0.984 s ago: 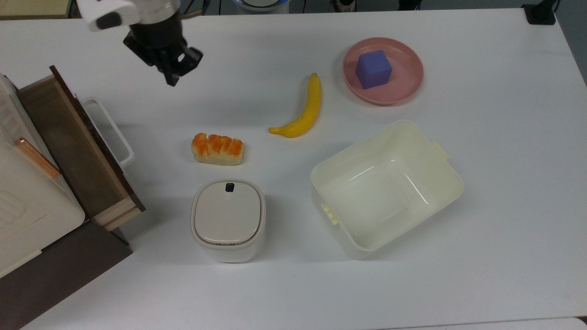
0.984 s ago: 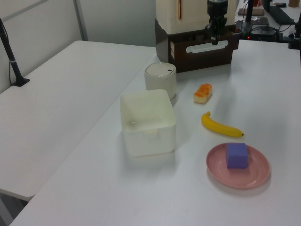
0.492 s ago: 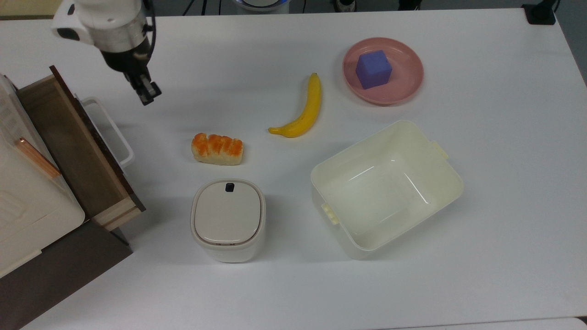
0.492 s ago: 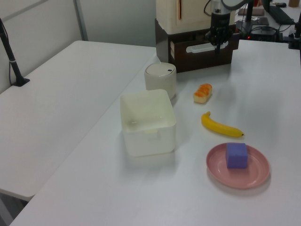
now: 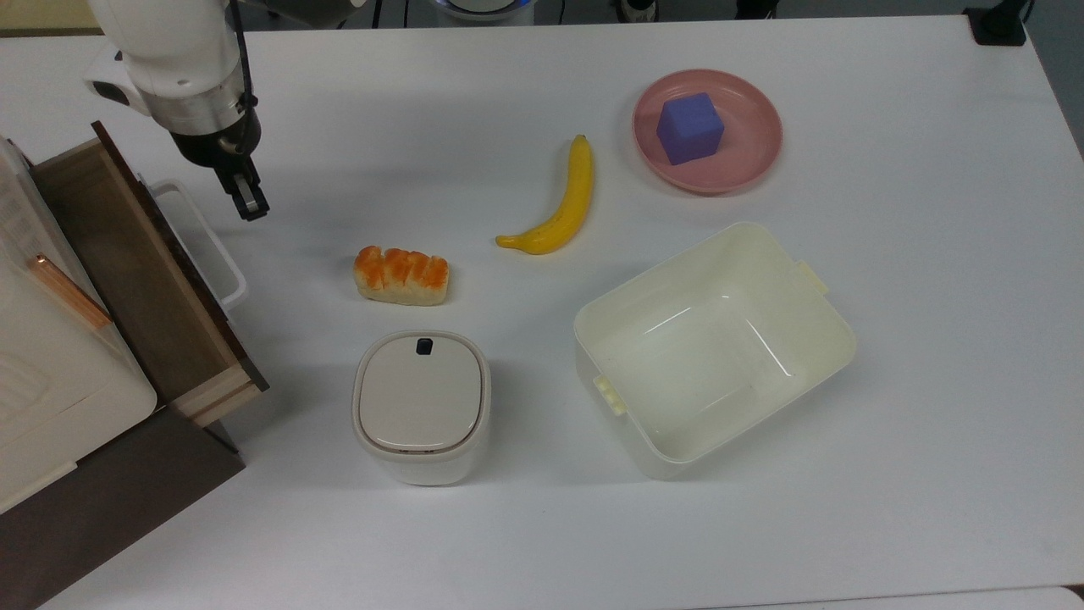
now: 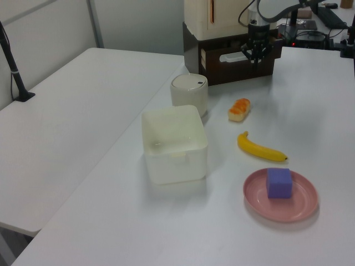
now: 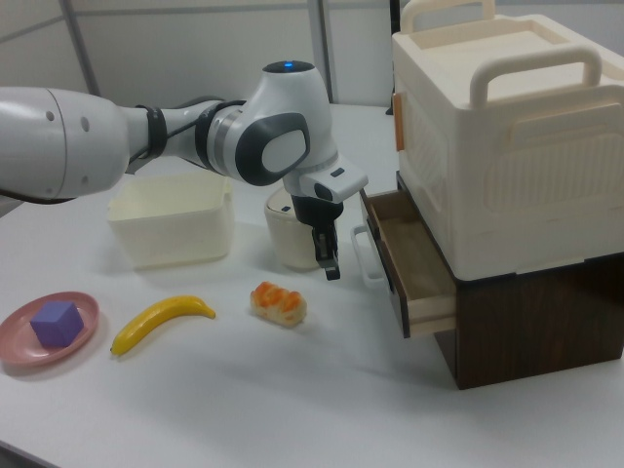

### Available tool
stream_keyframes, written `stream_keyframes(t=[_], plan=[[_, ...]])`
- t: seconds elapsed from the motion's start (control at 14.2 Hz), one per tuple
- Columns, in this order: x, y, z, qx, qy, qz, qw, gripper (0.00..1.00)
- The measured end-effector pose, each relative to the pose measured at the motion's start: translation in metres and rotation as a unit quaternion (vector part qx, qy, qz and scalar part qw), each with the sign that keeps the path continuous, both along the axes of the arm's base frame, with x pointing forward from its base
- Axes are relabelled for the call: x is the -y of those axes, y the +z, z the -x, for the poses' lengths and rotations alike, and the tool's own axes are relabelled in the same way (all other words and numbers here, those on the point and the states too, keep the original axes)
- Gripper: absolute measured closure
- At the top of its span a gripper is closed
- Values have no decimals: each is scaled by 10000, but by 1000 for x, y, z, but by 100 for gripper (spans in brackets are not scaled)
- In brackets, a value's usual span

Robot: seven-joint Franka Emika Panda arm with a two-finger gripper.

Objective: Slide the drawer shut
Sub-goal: 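Lower the gripper to the drawer front and push it into the cabinet, then finish pushing the drawer shut and pull the gripper back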

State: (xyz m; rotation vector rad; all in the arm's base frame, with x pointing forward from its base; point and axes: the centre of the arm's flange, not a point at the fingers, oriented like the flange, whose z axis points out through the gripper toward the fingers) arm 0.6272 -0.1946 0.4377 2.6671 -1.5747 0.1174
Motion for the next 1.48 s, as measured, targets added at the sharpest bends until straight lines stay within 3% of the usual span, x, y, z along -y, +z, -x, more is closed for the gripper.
stream_keyframes(t=[0.7,0.91,1.48], plan=[[4,-9,-16,432,564,246,9972,99],[6,-21,-20,358,688,446,9960,99],[33,-11,-21,693,680,816,9919,99]])
